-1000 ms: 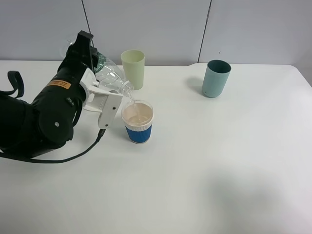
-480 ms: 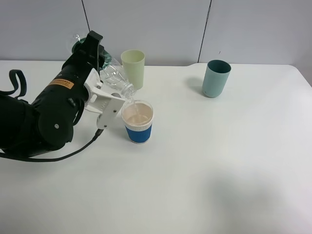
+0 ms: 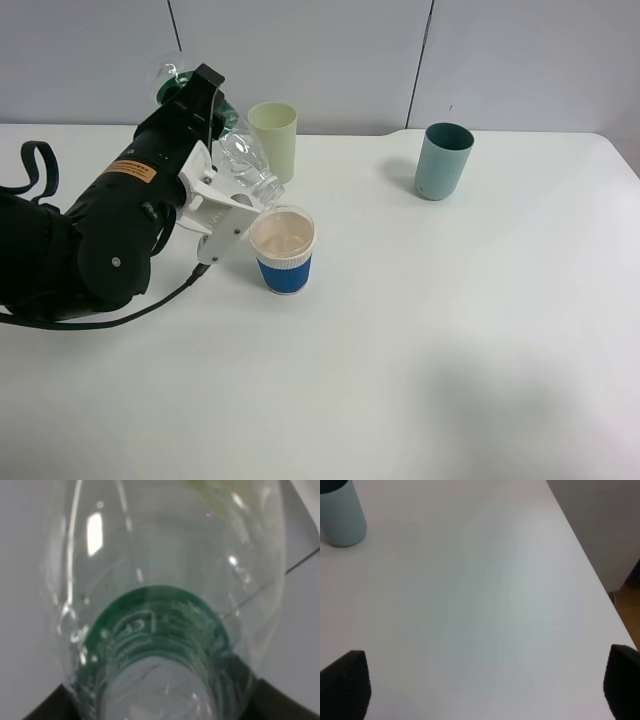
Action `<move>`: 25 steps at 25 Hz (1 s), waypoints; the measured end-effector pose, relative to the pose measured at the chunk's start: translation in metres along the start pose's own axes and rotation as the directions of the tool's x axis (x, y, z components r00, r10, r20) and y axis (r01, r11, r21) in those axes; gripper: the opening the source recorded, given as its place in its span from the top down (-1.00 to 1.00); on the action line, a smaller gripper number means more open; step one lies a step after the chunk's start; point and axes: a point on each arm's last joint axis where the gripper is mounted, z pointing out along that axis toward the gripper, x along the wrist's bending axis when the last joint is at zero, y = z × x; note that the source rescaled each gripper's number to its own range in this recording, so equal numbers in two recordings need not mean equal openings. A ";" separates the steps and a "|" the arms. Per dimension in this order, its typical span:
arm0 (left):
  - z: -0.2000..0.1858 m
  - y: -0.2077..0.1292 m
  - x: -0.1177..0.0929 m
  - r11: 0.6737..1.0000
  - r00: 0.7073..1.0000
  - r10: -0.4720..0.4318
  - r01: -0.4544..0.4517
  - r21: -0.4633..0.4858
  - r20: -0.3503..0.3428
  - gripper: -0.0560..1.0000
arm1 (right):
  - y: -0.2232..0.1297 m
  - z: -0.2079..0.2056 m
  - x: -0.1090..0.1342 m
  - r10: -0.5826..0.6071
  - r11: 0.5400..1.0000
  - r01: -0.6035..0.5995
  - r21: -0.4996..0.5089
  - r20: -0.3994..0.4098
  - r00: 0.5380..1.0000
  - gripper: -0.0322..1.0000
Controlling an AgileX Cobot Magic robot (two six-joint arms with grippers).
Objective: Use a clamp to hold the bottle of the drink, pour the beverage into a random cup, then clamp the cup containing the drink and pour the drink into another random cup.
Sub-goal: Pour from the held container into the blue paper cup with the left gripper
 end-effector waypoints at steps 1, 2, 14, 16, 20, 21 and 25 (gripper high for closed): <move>0.000 0.000 0.000 1.000 1.000 0.002 -0.002 0.000 0.000 0.88 | 0.000 0.000 0.000 0.000 1.000 0.000 0.000 0.000 1.000 -0.60; 0.000 0.000 0.000 1.000 1.000 0.005 -0.005 -0.001 -0.002 0.88 | 0.000 0.000 0.000 0.000 1.000 0.000 0.000 0.000 1.000 -0.60; -0.001 -0.006 -0.010 0.949 0.947 -0.310 0.302 0.095 0.084 0.88 | 0.000 0.000 0.000 0.000 1.000 0.000 0.000 0.000 1.000 -0.60; -0.002 -0.007 -0.014 0.918 0.915 -0.388 0.374 0.130 0.109 0.88 | 0.000 0.000 0.000 0.000 1.000 0.000 0.000 0.000 1.000 -0.60; -0.004 -0.002 -0.018 0.825 0.801 -0.564 0.551 0.123 0.202 0.88 | 0.000 0.000 0.000 0.000 1.000 0.000 0.000 0.000 1.000 -0.60; -0.005 -0.002 -0.018 0.794 0.763 -0.607 0.596 0.122 0.221 0.88 | 0.000 0.000 0.000 0.000 1.000 0.000 0.000 0.000 1.000 -0.60; -0.008 -0.004 -0.013 0.600 0.560 -0.795 0.784 0.159 0.233 0.88 | 0.000 0.000 0.000 0.000 1.000 0.000 0.000 0.000 1.000 -0.60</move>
